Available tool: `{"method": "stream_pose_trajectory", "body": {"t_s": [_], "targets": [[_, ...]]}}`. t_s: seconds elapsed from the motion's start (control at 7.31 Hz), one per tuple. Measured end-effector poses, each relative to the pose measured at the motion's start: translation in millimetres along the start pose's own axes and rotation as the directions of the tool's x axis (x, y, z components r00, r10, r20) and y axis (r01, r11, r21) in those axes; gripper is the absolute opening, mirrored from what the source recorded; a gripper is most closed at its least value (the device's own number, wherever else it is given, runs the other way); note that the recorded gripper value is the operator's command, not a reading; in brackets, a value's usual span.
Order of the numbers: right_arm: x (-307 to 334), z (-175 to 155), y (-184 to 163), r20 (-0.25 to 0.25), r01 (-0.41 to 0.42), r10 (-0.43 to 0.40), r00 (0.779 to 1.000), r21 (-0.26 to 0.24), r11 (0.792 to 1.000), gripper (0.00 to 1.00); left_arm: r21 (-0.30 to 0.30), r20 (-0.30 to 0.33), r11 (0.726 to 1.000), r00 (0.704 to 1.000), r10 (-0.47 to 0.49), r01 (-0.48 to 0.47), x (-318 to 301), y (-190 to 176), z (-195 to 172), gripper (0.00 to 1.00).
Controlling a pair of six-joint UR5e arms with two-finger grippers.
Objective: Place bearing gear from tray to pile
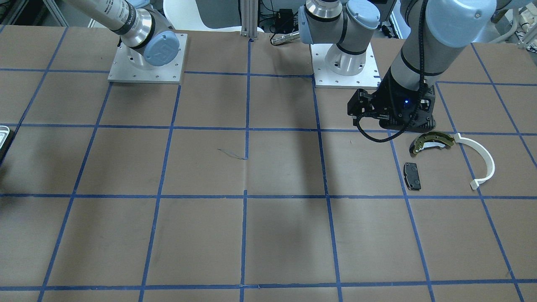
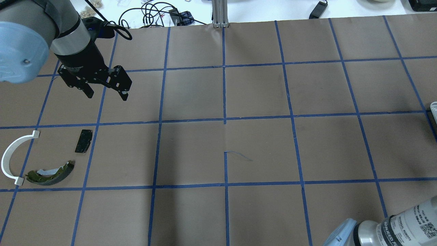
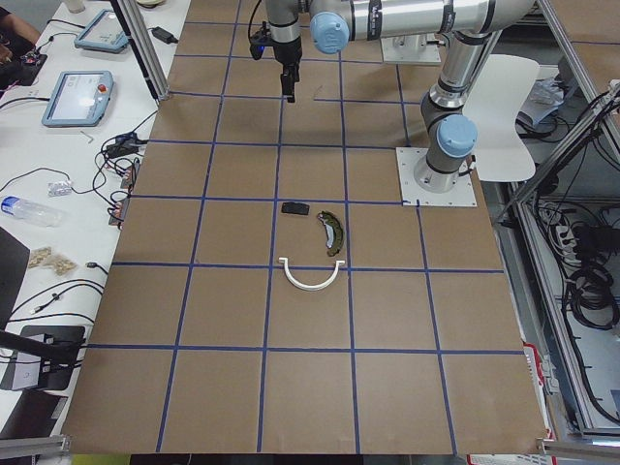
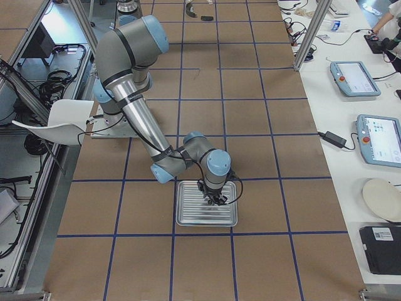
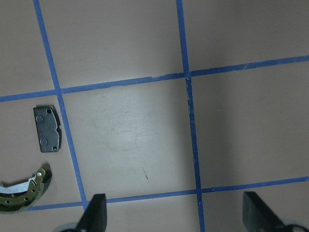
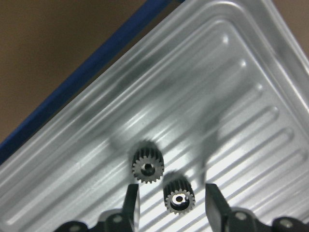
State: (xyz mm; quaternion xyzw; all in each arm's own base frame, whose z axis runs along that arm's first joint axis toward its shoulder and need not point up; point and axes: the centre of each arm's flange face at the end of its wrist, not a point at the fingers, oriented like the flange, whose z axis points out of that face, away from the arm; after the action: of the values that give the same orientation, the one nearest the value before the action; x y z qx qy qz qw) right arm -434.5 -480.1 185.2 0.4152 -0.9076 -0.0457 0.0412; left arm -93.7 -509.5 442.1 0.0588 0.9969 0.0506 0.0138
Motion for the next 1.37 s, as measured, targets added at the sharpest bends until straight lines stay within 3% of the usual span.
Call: {"method": "stream_pose_trajectory", "body": {"t_s": [0.68,0.96,1.09,1.37], "targets": [[0.5,4.2,-0.5,0.006,-0.001,0.001,1.000,0.001,1.000,0.49,-0.011,-0.004,1.000,1.000,0.000,0.000,0.8,1.9,7.1,1.00],[2.4,9.1,0.0,0.010,-0.002,0.002,1.000,0.001,1.000,0.28,-0.013,-0.004,1.000,1.000,0.001,-0.001,1.4,4.7,9.6,1.00],[2.6,8.4,0.6,0.010,-0.005,0.005,1.000,-0.003,1.000,0.26,-0.011,-0.003,1.000,1.000,0.002,-0.002,1.3,3.9,10.8,1.00],[2.5,7.0,1.6,0.010,-0.009,0.009,1.000,-0.011,1.000,0.10,-0.009,-0.002,1.000,1.000,0.002,-0.002,1.2,3.9,11.7,1.00]]}}
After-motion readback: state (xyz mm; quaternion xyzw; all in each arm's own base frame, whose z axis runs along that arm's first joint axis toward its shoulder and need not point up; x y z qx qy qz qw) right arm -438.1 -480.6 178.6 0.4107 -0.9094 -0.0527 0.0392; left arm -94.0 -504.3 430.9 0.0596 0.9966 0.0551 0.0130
